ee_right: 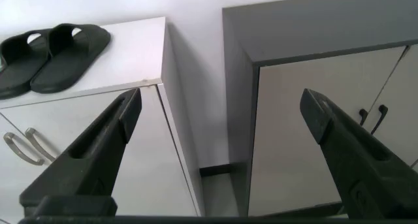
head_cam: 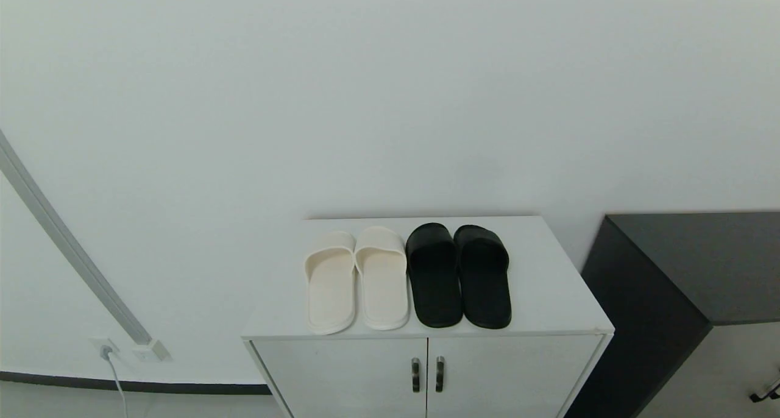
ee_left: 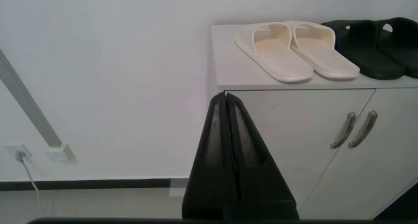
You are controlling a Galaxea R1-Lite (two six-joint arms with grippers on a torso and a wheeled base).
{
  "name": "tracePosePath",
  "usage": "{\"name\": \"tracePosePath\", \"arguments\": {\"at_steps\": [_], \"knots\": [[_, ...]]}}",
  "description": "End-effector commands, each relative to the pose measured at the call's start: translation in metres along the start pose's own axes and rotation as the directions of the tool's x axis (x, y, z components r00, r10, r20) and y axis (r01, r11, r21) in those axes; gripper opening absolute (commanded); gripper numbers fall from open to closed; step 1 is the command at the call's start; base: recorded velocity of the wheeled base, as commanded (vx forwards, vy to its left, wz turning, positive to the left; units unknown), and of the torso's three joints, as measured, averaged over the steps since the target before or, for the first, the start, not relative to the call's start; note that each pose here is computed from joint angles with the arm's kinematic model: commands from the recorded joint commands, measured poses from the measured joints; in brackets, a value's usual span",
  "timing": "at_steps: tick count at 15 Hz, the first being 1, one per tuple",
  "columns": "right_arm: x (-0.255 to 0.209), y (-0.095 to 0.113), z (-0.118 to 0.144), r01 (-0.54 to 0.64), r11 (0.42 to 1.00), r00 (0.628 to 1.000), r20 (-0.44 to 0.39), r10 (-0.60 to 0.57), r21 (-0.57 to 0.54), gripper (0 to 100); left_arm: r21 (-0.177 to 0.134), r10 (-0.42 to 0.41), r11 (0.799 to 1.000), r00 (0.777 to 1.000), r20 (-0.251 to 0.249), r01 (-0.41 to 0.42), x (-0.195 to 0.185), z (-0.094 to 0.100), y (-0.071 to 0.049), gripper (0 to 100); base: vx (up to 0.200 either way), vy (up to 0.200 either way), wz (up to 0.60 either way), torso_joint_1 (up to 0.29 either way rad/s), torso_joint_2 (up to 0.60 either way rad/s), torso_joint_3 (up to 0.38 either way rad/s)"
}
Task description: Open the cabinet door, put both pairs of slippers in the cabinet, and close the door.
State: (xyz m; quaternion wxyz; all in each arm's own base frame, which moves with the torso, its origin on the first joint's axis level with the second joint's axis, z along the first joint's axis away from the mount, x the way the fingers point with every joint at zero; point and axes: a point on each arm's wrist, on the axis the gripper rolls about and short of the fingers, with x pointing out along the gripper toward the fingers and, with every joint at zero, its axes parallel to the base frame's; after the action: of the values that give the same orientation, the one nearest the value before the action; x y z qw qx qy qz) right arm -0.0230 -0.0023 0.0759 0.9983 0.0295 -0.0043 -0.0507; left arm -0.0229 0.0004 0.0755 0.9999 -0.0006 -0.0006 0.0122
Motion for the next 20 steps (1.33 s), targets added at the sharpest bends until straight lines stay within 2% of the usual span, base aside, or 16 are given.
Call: {"name": "tracePosePath", "arguments": {"at_steps": [1,5,6,7,8,9,10,11,12,13,16,18,20], "knots": [[0.0,0.0,0.0,0.0,1.0,1.0,-0.001,0.0,-0.001,100,0.0,0.0,1.0,1.0,-0.001,0.0,0.0,0.0,0.0,0,0.0,0.0,0.0,0.0,0.0,0.0],[0.0,0.001,0.0,-0.026,1.0,1.0,-0.002,0.026,-0.014,100,0.0,0.0,1.0,1.0,-0.001,0.0,0.0,0.0,0.0,0,0.0,0.0,0.0,0.0,0.0,0.0],[-0.002,0.001,0.013,-0.033,0.999,0.999,0.032,0.033,0.001,100,0.001,0.0,1.0,1.0,-0.001,0.0,0.0,0.0,0.0,0,0.0,0.0,0.0,0.0,0.0,0.0],[-0.009,0.003,0.065,-0.065,0.994,0.993,0.103,0.056,0.085,100,0.001,0.0,1.0,1.0,-0.001,0.0,0.0,0.0,0.0,0,0.0,0.0,0.0,0.0,0.0,0.0],[-0.001,0.004,0.083,-0.073,0.99,0.997,0.047,0.068,0.12,100,0.001,0.002,1.0,1.0,0.0,-0.002,0.0,0.0,0.0,0,0.0,0.0,0.0,0.0,0.0,0.0],[0.009,0.006,0.079,-0.076,0.996,0.996,-0.044,0.078,0.037,100,0.001,0.0,1.0,1.0,-0.001,0.0,0.0,0.0,0.0,0,0.0,0.0,0.0,0.0,0.0,0.0],[0.019,0.007,0.067,-0.096,0.995,0.987,-0.132,0.096,0.001,100,0.001,0.0,1.0,1.0,-0.001,0.0,0.0,0.0,0.0,0,0.0,0.0,0.0,0.0,0.0,0.0],[0.028,0.009,0.059,-0.135,0.991,0.968,-0.212,0.133,0.006,100,0.001,0.0,1.0,1.0,-0.001,0.0,0.0,0.0,0.0,0,0.0,0.0,0.0,0.0,0.0,0.0],[0.032,0.01,0.056,-0.154,0.988,0.958,-0.243,0.152,0.01,100,0.001,0.0,1.0,1.0,-0.001,0.0,0.0,0.0,0.0,0,0.0,0.0,0.0,0.0,0.0,0.0],[0.044,0.013,0.058,-0.216,0.976,0.933,-0.289,0.215,0.028,100,0.001,0.0,1.0,1.0,-0.001,0.0,0.0,0.0,0.0,0,0.0,0.0,0.0,0.0,0.0,0.0],[0.085,0.025,0.067,-0.299,0.953,0.885,-0.359,0.297,0.049,100,0.003,0.0,1.0,1.0,-0.001,0.0,0.0,0.0,0.0,0,0.0,0.0,0.0,0.0,0.0,0.0],[0.115,0.044,0.071,-0.368,0.925,0.843,-0.384,0.376,0.095,100,0.003,0.0,1.0,1.0,-0.001,0.0,0.0,0.0,0.0,0,0.0,0.0,0.0,0.0,0.0,0.0],[0.137,0.069,0.072,-0.385,0.914,0.826,-0.395,0.402,0.126,100,0.003,0.0,1.0,1.0,-0.001,0.0,0.0,0.0,0.0,0,0.0,0.0,0.0,0.0,0.0,0.0]]}}
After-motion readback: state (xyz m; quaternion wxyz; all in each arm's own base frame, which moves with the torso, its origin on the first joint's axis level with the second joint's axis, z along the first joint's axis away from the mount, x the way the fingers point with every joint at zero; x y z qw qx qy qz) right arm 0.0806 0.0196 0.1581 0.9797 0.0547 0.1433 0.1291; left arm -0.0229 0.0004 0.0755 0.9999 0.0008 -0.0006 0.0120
